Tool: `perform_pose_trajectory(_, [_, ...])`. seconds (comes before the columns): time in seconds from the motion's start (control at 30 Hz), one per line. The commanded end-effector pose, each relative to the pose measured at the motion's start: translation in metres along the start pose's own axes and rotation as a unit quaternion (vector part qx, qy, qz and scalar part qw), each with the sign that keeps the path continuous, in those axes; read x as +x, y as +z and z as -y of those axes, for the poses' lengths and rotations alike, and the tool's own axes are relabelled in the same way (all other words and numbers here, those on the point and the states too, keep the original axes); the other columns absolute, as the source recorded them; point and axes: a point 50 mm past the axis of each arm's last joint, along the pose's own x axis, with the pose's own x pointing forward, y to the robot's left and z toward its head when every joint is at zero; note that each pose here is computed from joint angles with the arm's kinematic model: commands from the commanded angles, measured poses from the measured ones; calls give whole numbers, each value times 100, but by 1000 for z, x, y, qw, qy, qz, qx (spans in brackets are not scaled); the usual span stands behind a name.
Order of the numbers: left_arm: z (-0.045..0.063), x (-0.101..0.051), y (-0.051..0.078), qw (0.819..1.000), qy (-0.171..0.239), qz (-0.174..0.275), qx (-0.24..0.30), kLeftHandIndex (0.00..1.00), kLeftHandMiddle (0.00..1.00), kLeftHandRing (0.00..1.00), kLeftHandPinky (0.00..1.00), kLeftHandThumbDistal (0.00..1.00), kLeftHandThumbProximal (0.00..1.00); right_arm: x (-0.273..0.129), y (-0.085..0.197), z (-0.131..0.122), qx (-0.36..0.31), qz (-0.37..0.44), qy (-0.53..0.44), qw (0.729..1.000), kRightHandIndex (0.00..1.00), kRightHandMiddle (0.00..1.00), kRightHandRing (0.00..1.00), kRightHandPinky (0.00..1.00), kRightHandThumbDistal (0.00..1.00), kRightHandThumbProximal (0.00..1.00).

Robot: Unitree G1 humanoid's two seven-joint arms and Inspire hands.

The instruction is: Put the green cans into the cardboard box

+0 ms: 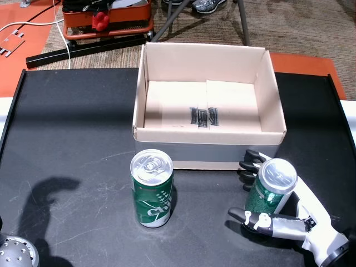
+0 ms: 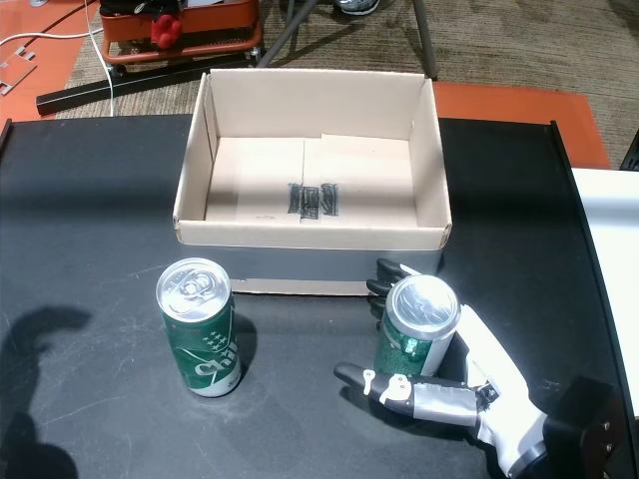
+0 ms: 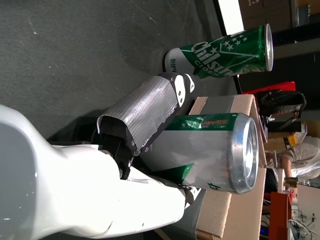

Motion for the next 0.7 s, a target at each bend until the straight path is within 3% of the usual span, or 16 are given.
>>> perform_pose_trajectory(0.0, [0, 0, 2, 1000, 1, 5, 4, 54, 67, 88, 86, 57, 95, 4, 0, -3, 3, -5, 7, 1000, 90, 90, 91, 94, 100, 63])
perform_pose_trajectory(0.33, [-1, 0, 3, 1000, 2, 4, -3, 55, 67, 87, 86, 55, 94, 7, 0, -6, 8, -9, 18, 1000, 90, 88, 88, 89, 100, 59])
perform_pose_trajectory(0.67, [-1, -1, 2, 1000, 0, 5, -15, 55, 68, 88, 87, 55, 95, 8, -1, -6, 27, -7, 14, 1000, 78, 71, 68, 68, 100, 54])
